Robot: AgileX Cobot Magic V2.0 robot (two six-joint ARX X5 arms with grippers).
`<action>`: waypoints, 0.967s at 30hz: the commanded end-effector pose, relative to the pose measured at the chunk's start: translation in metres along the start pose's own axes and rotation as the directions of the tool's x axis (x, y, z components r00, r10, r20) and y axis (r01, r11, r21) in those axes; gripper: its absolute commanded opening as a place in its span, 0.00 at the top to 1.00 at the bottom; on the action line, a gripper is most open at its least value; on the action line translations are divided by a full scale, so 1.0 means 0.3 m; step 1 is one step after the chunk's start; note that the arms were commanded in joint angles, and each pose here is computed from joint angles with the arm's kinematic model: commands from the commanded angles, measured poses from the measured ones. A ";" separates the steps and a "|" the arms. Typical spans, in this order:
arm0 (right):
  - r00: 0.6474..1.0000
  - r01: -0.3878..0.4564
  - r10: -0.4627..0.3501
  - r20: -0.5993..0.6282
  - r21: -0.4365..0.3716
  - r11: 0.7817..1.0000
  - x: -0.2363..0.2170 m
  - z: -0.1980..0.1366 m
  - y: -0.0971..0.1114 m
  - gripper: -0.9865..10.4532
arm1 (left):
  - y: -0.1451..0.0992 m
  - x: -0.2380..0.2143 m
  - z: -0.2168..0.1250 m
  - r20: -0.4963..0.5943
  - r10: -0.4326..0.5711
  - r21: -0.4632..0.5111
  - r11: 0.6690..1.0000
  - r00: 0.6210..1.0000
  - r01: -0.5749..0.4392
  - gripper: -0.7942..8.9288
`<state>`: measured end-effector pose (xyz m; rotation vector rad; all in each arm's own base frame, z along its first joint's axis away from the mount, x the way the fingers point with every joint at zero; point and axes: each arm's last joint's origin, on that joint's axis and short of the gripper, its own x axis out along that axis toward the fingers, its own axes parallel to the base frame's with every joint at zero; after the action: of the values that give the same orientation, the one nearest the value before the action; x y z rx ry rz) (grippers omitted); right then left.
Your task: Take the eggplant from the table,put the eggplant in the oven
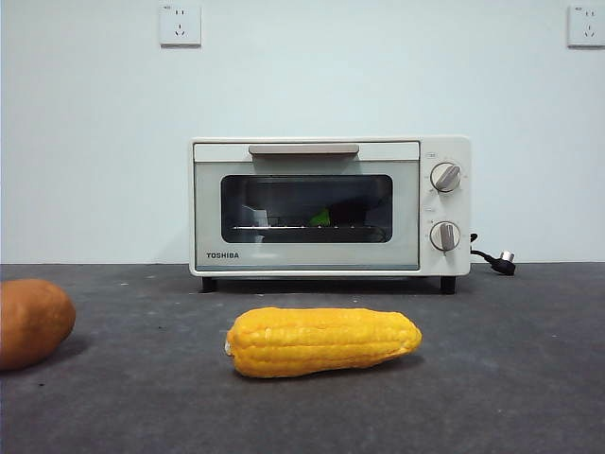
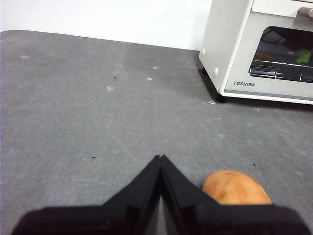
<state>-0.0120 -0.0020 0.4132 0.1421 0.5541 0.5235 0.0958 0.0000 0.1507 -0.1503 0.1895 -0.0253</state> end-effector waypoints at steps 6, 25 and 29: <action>0.993 0.121 -0.121 0.002 -0.121 0.985 0.000 -0.010 -0.014 0.91 | 0.000 0.003 -0.004 0.004 -0.006 -0.009 1.000 1.000 0.006 0.92; 0.843 0.394 -0.302 0.445 -0.128 0.910 -0.068 0.035 0.063 0.91 | 0.000 0.004 -0.005 -0.002 -0.005 -0.009 1.000 1.000 0.005 0.92; 0.809 0.429 -0.327 0.489 -0.111 0.896 -0.075 0.031 0.082 0.91 | 0.000 0.004 -0.005 -0.002 -0.006 -0.009 1.000 1.000 0.005 0.92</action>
<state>-0.0318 0.0072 0.4390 -0.0469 0.0615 0.1413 0.0962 0.0000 0.1502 -0.1510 0.1968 -0.0251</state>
